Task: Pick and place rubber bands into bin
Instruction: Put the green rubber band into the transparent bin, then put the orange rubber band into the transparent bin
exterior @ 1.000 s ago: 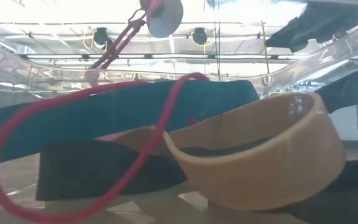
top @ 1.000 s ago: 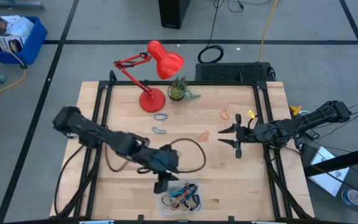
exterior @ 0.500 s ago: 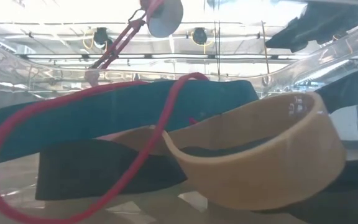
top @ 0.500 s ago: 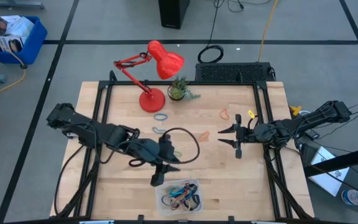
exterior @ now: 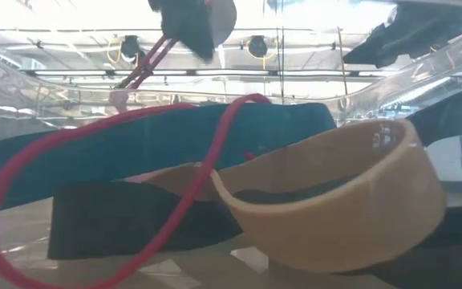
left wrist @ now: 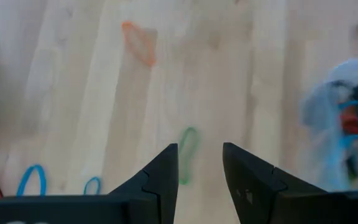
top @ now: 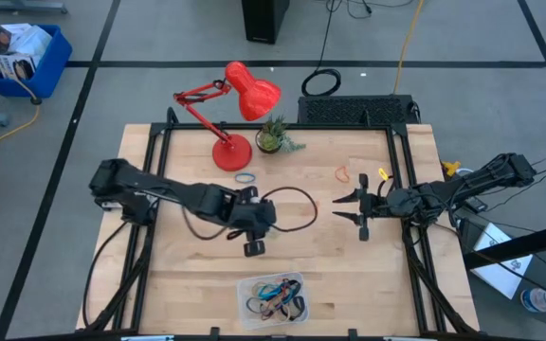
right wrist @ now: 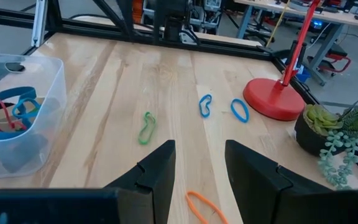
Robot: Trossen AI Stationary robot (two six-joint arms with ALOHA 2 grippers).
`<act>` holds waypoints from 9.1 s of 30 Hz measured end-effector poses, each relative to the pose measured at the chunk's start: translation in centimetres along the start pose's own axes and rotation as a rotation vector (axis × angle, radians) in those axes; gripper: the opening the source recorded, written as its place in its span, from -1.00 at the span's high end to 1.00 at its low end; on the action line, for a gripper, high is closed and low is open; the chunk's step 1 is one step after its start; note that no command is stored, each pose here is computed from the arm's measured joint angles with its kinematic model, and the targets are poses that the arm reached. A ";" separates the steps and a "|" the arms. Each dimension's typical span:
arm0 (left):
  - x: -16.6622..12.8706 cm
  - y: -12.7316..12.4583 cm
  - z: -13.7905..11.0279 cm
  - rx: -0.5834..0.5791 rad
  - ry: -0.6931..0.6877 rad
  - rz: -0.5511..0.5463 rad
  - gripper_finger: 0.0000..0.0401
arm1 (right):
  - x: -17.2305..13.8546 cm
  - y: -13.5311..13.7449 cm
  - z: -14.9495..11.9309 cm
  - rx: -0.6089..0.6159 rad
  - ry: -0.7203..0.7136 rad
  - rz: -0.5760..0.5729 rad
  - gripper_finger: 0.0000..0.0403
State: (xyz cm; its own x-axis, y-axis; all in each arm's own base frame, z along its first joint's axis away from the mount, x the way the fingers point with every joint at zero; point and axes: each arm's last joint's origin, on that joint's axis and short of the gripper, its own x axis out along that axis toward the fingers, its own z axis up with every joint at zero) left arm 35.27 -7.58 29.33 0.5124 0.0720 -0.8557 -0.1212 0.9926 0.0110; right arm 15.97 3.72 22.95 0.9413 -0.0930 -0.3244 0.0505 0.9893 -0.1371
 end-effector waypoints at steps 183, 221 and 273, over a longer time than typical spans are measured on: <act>10.8 -10.9 -3.0 0.028 0.178 -0.498 0.74 | 0.0 0.0 -0.1 0.050 0.007 0.000 0.34; 9.2 -10.1 -2.6 0.142 0.086 -0.339 0.02 | 0.0 0.0 -0.1 0.046 0.007 0.000 0.34; -8.5 4.3 -16.1 -0.031 -0.889 -0.204 0.02 | 7.8 -1.2 2.2 -0.001 0.328 0.054 0.34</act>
State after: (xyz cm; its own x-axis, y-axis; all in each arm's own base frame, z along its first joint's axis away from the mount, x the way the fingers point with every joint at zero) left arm 16.73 -5.50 28.34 0.9912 -0.0428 -0.1250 0.0274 0.9922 -0.1219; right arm 24.04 2.07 22.67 0.7850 -0.0715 -0.6154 0.0028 0.9937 -0.1119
